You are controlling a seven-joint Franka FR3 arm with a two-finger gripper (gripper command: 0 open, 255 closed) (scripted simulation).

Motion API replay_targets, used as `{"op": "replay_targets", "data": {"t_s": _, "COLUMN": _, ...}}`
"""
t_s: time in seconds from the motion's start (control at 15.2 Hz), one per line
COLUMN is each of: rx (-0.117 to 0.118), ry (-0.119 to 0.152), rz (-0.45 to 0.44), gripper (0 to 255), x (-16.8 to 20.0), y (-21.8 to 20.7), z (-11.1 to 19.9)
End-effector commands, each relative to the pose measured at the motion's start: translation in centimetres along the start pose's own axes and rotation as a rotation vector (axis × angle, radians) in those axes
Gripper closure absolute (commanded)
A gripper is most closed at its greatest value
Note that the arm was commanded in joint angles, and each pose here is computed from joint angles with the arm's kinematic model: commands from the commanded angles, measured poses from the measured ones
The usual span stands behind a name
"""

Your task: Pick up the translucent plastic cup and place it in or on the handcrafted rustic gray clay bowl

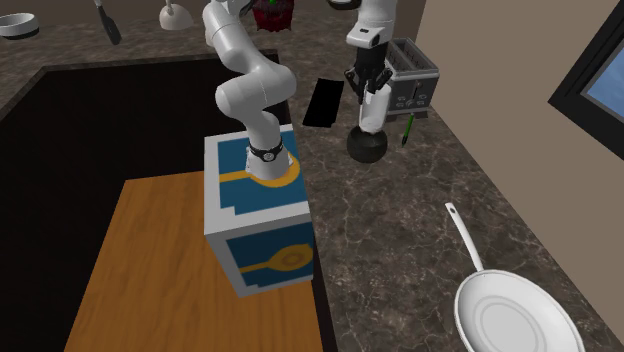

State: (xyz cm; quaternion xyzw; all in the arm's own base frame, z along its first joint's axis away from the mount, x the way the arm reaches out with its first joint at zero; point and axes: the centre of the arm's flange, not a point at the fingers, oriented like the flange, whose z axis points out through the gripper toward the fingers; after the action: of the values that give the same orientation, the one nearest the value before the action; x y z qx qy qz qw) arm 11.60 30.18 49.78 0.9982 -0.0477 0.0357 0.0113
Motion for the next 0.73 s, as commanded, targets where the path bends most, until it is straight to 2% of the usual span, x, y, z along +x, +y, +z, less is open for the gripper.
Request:
{"op": "replay_targets", "data": {"t_s": 0.0, "rx": 0.001, "ry": 0.001, "rz": 0.0, "gripper": 255, "x": 0.0, "y": 0.1, "z": 1.1}}
{"op": "replay_targets", "data": {"t_s": 0.2, "rx": 0.001, "ry": 0.001, "rz": 0.0, "gripper": 255, "x": -0.2, "y": 0.0, "z": 2.9}}
{"op": "replay_targets", "data": {"t_s": 0.66, "rx": 0.001, "ry": 0.001, "rz": 0.0, "gripper": 255, "x": -0.2, "y": 0.0, "z": 2.9}}
